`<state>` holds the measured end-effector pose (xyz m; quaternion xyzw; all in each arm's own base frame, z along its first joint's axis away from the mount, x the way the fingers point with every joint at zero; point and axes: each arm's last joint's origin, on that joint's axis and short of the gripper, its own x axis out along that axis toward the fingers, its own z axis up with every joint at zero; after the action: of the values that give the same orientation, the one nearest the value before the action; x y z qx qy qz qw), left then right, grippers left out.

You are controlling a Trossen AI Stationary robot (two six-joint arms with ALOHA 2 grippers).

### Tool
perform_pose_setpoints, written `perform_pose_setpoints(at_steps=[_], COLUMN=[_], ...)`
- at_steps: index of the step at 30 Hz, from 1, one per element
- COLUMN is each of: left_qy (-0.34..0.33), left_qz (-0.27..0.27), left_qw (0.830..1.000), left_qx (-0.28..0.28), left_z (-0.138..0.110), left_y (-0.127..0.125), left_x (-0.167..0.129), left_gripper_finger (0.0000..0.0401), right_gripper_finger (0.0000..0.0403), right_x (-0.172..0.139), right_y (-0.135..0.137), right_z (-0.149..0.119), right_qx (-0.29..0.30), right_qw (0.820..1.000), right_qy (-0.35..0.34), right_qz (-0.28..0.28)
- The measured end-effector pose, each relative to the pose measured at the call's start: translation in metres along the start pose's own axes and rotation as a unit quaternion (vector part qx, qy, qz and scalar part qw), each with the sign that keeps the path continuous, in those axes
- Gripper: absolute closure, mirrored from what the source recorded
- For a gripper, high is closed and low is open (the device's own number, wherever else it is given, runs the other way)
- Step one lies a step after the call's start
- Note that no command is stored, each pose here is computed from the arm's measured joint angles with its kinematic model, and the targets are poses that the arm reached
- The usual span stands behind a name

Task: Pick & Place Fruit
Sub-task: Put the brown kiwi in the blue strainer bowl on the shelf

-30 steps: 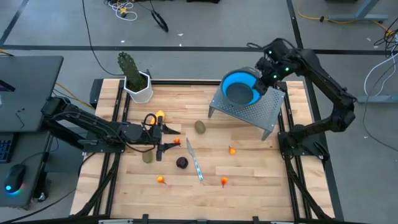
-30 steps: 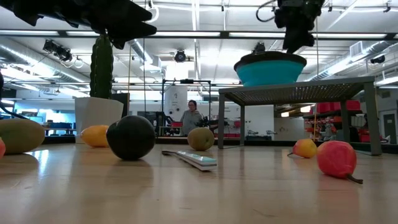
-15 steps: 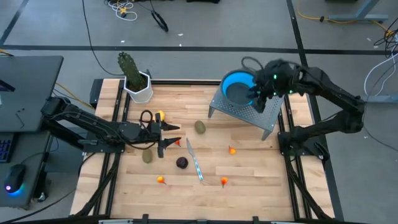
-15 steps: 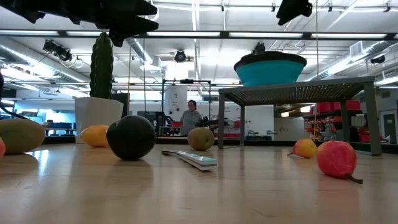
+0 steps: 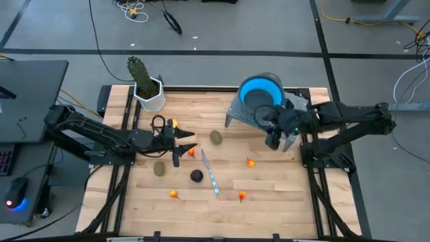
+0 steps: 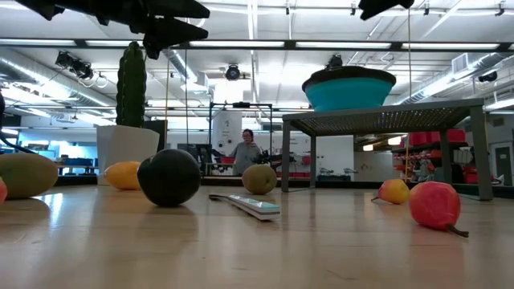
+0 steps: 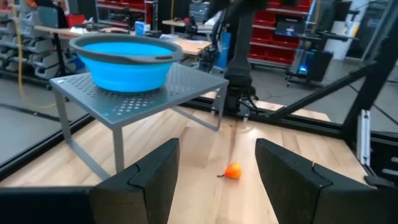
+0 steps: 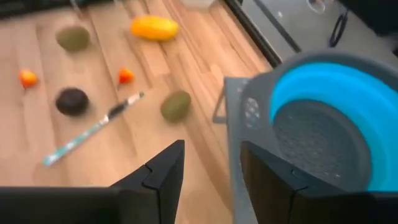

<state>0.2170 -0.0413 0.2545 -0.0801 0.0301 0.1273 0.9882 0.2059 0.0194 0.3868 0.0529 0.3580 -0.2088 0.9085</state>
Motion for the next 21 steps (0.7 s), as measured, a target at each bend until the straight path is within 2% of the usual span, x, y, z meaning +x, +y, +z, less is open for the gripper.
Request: perform_pose_setpoints(at_steps=[4, 8, 11, 16, 21], left_qy=[-0.001, 0.019, 0.069, 0.114, 0.141], left_qz=[0.005, -0.004, 0.015, 0.044, 0.046], left_qw=[1.000, 1.000, 0.997, 0.992, 0.989], left_qx=[-0.005, -0.018, -0.009, -0.005, -0.008], left_z=[0.006, 0.008, 0.003, 0.010, 0.011], left_y=[0.003, 0.005, 0.005, 0.002, 0.002], left_x=[0.007, 0.020, 0.035, 0.061, 0.083], left_gripper_finger=[0.0179, 0.0179, 0.0179, 0.0168, 0.0132], right_gripper_finger=[0.0236, 0.0236, 0.0236, 0.0236, 0.0236], right_x=[0.005, 0.019, 0.024, 0.023, 0.028], right_y=[0.013, 0.027, 0.035, 0.038, 0.041], right_z=[-0.004, -0.010, -0.014, -0.016, -0.026], right_qx=[0.012, -0.005, -0.020, -0.042, -0.060], right_qw=[0.999, 0.996, 0.992, 0.987, 0.987], right_qy=[-0.045, -0.090, -0.121, -0.143, -0.134], right_qz=[-0.004, -0.003, -0.017, -0.057, -0.065])
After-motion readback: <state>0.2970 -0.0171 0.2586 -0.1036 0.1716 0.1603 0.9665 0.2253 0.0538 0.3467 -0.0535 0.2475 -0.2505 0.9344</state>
